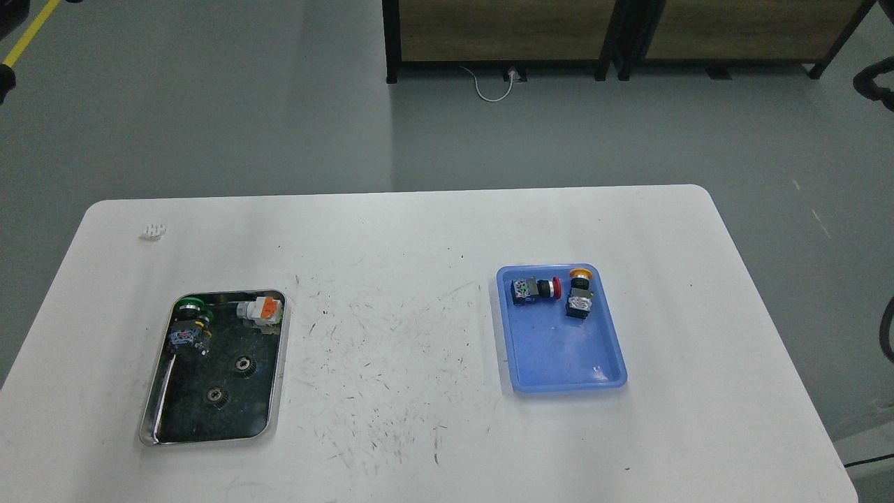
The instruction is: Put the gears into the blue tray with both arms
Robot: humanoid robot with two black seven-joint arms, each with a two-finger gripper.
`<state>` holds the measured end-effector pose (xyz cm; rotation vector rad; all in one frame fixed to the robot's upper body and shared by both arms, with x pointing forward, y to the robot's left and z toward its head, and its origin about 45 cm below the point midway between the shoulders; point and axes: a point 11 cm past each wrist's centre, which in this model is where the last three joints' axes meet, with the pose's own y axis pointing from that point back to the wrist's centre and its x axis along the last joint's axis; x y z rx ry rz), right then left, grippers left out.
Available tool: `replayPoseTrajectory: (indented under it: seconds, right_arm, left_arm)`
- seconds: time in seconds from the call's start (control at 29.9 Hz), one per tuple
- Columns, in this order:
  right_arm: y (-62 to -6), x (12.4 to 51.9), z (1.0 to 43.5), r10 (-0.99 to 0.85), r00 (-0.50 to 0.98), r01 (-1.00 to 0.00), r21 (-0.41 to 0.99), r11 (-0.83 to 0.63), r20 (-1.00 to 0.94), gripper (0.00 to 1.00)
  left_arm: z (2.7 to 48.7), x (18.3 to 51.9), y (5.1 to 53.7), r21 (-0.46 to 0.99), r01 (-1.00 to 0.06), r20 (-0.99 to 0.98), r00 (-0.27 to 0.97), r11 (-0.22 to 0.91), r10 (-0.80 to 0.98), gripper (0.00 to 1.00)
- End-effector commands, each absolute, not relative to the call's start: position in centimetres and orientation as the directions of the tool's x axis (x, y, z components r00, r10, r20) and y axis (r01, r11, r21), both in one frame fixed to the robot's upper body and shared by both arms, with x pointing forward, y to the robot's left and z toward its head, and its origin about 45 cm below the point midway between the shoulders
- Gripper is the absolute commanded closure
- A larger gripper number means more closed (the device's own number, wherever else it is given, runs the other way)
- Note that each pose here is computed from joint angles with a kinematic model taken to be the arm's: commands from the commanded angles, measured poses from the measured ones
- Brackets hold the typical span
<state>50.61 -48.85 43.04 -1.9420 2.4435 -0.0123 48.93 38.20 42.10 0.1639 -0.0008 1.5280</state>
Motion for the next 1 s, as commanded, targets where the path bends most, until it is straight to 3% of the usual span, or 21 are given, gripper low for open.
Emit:
replayPoseTrajectory:
  seconds: [0.0,0.3,0.5,0.63,0.74,0.97]
  right_arm:
    - [-48.3,50.8,43.2,-0.980,-0.190,-0.981,-0.030,0.192,-0.052,0.01]
    - [-47.4,51.2,42.7,-0.982,-0.182,-0.983,-0.021,0.183,-0.057,0.01]
    - [-47.2,51.3,42.4,-0.983,-0.176,-0.984,-0.008,0.177,-0.051,0.01]
    - [-46.7,51.4,41.6,-0.986,-0.163,-0.987,0.009,0.162,-0.047,0.01]
    - [-46.5,51.4,41.2,-0.987,-0.155,-0.988,0.022,0.154,-0.042,0.01]
    - [-45.9,51.6,40.6,-0.990,-0.138,-0.989,0.049,0.138,0.006,0.01]
  left_arm:
    - [42.0,48.9,38.3,0.107,-0.994,0.104,0.044,0.033,0.994,0.01]
    - [42.3,49.0,38.4,0.101,-0.995,0.107,0.038,0.027,0.994,0.01]
    - [42.6,48.4,39.1,0.095,-0.991,0.119,0.103,0.092,0.988,0.01]
    - [42.9,48.5,39.3,-0.028,-0.995,0.097,0.092,0.095,0.991,0.01]
    - [41.0,48.0,38.8,-0.116,-0.985,0.083,0.118,0.128,0.990,0.01]
    - [33.2,45.6,38.6,0.057,-0.977,0.106,0.209,0.204,0.972,0.01]
